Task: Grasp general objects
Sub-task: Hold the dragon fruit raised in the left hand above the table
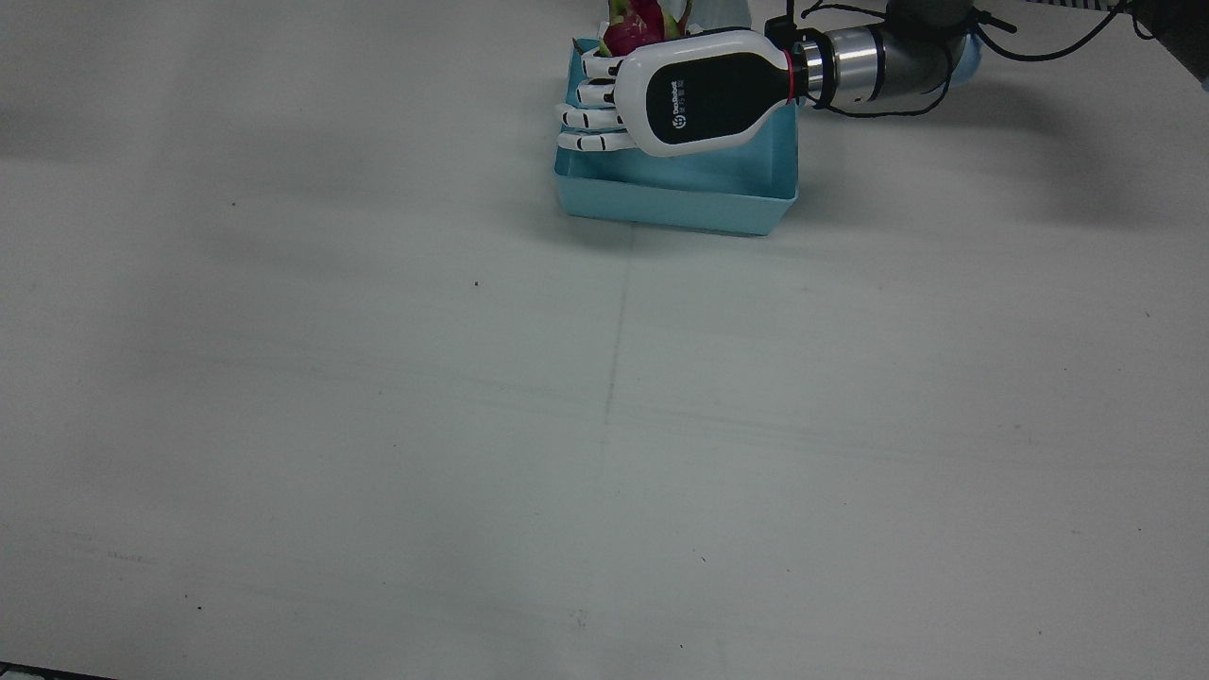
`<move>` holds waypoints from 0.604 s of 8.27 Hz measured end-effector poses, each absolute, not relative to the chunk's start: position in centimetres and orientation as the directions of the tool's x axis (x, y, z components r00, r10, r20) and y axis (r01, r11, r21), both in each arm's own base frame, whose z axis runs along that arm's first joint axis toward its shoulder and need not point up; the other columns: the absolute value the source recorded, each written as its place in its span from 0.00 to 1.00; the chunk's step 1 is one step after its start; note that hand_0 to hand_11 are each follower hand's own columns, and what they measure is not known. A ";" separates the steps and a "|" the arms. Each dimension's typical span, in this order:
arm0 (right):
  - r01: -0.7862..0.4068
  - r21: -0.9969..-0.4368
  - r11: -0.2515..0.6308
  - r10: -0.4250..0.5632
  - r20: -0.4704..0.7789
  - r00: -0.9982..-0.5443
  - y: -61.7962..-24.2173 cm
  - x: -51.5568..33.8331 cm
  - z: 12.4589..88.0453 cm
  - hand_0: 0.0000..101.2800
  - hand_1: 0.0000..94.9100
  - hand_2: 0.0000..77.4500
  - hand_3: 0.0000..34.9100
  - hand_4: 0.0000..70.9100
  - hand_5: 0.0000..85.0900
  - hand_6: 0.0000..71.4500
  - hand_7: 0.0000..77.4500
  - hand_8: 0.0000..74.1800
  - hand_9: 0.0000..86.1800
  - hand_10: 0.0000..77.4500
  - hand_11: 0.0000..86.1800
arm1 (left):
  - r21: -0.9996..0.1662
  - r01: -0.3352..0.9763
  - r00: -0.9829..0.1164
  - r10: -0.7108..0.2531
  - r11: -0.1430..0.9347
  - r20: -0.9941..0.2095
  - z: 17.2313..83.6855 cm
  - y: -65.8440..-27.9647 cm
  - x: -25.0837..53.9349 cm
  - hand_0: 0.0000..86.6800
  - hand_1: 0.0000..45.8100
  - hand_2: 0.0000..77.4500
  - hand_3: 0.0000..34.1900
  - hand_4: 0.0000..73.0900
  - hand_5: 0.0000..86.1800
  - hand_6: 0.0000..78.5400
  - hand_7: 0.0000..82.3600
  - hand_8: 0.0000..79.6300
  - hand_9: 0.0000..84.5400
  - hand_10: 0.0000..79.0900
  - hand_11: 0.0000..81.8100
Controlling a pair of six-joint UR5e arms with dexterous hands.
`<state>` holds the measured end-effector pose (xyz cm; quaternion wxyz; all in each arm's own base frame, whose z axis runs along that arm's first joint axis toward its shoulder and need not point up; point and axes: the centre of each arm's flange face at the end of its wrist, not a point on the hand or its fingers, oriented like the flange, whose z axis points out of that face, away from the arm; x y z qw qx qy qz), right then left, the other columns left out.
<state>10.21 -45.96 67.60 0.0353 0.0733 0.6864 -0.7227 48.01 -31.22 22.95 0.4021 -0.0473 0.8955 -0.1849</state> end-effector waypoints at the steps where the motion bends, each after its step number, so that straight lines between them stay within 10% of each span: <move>1: 0.152 -0.987 -0.055 0.050 -0.155 -0.987 -46.0 10.2 67.6 0.00 1.00 1.00 0.00 0.00 0.00 0.00 0.00 0.00 0.01 0.00 0.01 | -0.367 0.059 -0.676 -0.234 0.928 -0.699 22.9 -31.1 48.1 0.59 0.00 0.17 0.01 0.46 0.58 0.53 0.77 0.23 0.32 0.16 0.23; 3: 0.152 -0.987 -0.055 0.049 -0.155 -0.987 -46.0 10.2 67.6 0.00 1.00 1.00 0.00 0.00 0.00 0.00 0.00 0.00 0.01 0.00 0.01 | -0.366 0.058 -0.679 -0.232 0.929 -0.696 23.0 -31.1 48.1 0.59 0.00 0.17 0.00 0.42 0.61 0.52 0.75 0.02 0.01 0.02 0.05; 5: 0.152 -0.987 -0.055 0.049 -0.154 -0.987 -46.0 10.2 67.6 0.00 1.00 1.00 0.00 0.00 0.00 0.00 0.00 0.00 0.01 0.00 0.00 | -0.365 0.059 -0.683 -0.229 0.929 -0.694 23.1 -31.2 48.0 0.59 0.00 0.13 0.00 0.15 0.73 0.31 0.59 0.01 0.01 0.02 0.05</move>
